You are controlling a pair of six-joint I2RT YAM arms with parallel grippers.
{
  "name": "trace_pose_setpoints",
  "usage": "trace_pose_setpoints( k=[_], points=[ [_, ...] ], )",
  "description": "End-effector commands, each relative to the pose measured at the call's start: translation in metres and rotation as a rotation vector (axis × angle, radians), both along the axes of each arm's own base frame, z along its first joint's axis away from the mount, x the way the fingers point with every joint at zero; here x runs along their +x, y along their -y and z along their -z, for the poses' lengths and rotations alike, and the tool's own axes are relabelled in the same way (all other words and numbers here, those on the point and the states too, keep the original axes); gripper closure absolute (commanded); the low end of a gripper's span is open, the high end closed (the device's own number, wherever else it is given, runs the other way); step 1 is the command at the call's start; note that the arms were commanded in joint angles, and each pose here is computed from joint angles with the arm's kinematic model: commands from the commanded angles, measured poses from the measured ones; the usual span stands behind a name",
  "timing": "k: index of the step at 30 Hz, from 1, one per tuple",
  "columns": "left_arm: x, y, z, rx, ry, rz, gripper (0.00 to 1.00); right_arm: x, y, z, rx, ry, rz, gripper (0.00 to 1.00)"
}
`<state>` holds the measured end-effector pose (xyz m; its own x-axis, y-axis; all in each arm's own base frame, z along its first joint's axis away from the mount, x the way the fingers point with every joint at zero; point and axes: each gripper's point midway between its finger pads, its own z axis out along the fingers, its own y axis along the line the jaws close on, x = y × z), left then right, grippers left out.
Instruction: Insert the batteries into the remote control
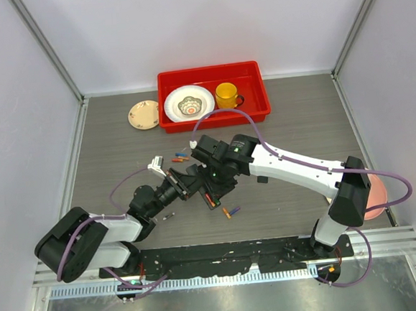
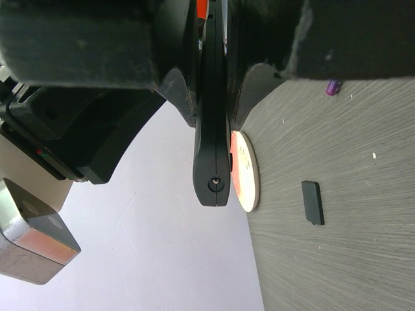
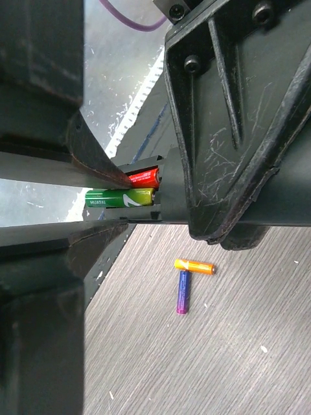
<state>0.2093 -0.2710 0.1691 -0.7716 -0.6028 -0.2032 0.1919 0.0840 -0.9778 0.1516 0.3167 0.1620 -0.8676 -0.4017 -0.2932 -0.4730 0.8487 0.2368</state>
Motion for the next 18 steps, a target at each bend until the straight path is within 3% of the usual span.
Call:
trace_pose_setpoints(
  k=[1, 18],
  points=[
    [-0.018, 0.004, -0.065, -0.177, 0.190, 0.078, 1.00, 0.015, 0.013, -0.010, -0.016, 0.079, 0.033, 0.69],
    [-0.015, 0.007, -0.060, -0.163, 0.185, 0.079, 1.00, 0.006, 0.002, -0.027, 0.058, 0.055, 0.015, 0.61]
  ],
)
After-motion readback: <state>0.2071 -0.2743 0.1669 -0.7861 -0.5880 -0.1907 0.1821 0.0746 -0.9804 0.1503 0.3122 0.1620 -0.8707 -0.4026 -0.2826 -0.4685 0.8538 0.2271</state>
